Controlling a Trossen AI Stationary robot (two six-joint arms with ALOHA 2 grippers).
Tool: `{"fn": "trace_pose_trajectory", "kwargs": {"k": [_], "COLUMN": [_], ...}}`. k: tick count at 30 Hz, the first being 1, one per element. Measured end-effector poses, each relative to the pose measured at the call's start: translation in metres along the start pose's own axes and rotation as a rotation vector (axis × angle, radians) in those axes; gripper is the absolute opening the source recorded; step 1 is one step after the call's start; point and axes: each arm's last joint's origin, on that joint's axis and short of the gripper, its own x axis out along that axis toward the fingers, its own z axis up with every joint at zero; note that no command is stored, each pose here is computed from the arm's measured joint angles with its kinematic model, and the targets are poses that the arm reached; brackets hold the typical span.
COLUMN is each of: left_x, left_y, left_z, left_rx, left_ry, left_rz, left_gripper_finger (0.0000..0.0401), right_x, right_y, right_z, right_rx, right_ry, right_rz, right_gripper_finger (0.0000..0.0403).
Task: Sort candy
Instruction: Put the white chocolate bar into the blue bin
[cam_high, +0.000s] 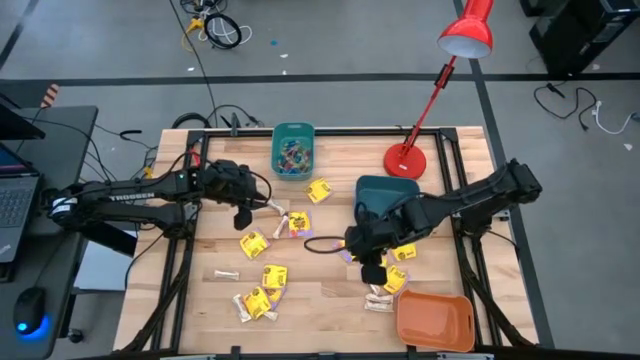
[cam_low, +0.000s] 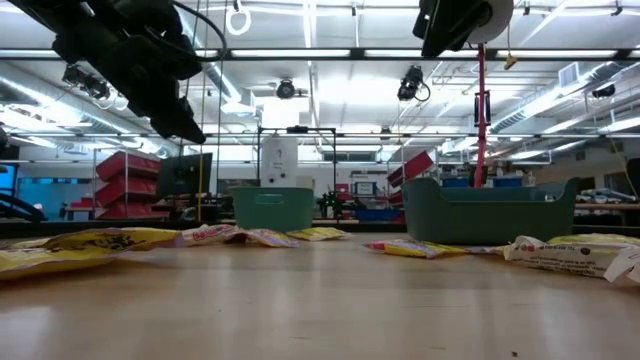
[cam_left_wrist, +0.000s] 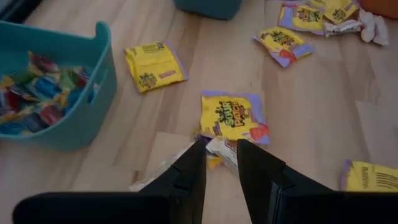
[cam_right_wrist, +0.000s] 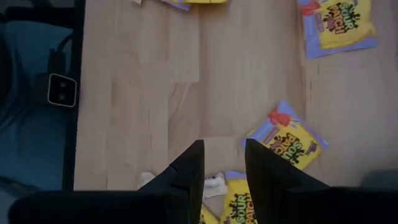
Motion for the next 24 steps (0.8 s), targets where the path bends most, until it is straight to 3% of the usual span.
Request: {"fn": "trace_pose_trajectory", "kwargs": {"k": [7,12,19,24], "left_x": [-0.001,0.000,0.000,-0.001], "left_y": [-0.002,-0.017,-0.035,-0.048], "left_z": [-0.014,-0.012,-0.016,-0.018], "left_rx": [-0.071,-0.033,-0.016,0.061], "left_ry": [0.147,0.137,0.178,0.189], "left_rz": [-0.017,-0.198,-0.310,-0.361], "left_gripper_finger": [0.0094,0.0094,0.0094,0.0094], "right_x": [0.031,0.054,0.078,0.089], "right_y": [0.000,0.000,-0.001,-0.003], "right_z": [0.006,0.014,0.020,0.025], "right_rx": [-0.061,-0.163,-0.299,-0.356], "right_ry": [-0.010,-0.056,-0.089,-0.123], "right_rz": [-0.083,-0.152,-0.218,-0.276], "right_gripper_finger": [0.0099,0.0093,0.0091,0.0091]}}
